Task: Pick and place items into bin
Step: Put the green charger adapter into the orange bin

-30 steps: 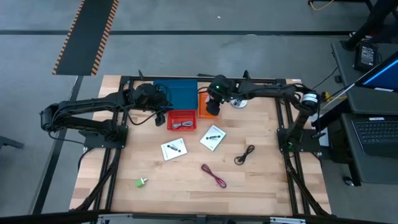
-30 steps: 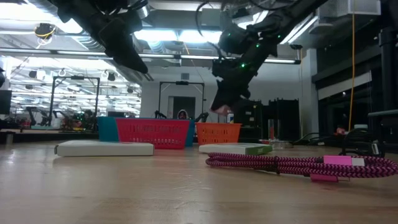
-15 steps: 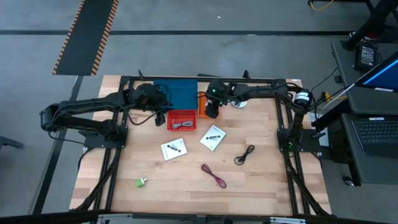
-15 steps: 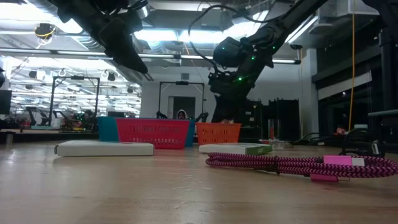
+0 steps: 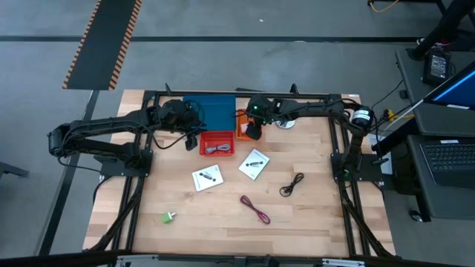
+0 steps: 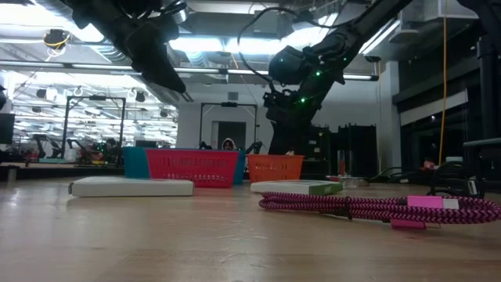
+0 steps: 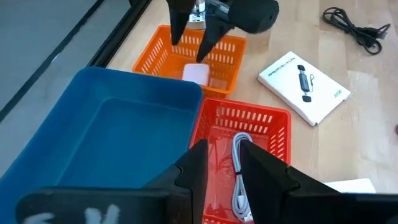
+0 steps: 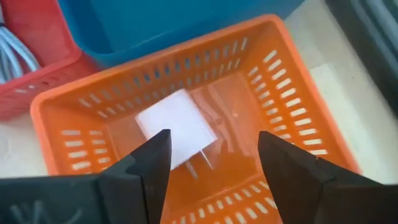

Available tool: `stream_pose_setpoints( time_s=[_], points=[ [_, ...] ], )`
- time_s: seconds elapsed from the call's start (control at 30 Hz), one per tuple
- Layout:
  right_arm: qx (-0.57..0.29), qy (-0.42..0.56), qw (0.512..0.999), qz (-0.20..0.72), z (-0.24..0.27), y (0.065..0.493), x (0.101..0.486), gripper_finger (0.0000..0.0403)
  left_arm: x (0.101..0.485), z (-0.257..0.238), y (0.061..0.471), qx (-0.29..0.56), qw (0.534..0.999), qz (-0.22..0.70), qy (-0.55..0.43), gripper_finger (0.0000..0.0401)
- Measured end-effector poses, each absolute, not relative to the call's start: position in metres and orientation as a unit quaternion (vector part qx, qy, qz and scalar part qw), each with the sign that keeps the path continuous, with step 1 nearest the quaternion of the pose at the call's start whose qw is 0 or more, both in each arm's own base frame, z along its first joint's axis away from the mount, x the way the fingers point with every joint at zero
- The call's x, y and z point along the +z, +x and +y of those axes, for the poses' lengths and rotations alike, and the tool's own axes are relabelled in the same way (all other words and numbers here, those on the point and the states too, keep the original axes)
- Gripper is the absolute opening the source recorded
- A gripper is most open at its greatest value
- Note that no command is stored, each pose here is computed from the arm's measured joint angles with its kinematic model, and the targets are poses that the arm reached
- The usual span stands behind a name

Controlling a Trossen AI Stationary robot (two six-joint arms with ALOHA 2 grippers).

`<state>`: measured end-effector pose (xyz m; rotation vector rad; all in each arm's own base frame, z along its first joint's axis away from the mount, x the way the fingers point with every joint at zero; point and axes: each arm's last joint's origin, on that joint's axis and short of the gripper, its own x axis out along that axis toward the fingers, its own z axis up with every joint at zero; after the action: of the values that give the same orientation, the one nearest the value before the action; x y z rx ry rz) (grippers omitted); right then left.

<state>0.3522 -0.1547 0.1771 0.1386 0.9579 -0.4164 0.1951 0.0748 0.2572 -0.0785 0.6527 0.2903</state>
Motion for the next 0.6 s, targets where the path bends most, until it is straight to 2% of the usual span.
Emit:
stream_pose_setpoints(
  time_s=[0.13, 0.27, 0.47, 0.6],
  points=[
    [-0.196, 0.05, 0.881, 0.428, -0.15, 0.349, 0.201, 0.0191, 0.257, 0.072, 0.196, 0.118, 0.94, 0.317, -0.048, 0.0088],
    [-0.174, 0.02, 0.9, 0.4, -0.131, 0.346, 0.229, 0.0141, 0.256, 0.059, 0.198, 0.08, 0.939, 0.332, -0.034, 0.008],
    [-0.126, -0.02, 0.926, 0.356, -0.091, 0.347, 0.259, 0.0049, 0.261, 0.026, 0.201, 0.051, 0.929, 0.364, -0.048, 0.004],
    [-0.093, -0.041, 0.949, 0.299, -0.063, 0.35, 0.254, 0.0006, 0.271, -0.002, 0.2, 0.024, 0.921, 0.384, -0.066, 0.0008]
  ],
)
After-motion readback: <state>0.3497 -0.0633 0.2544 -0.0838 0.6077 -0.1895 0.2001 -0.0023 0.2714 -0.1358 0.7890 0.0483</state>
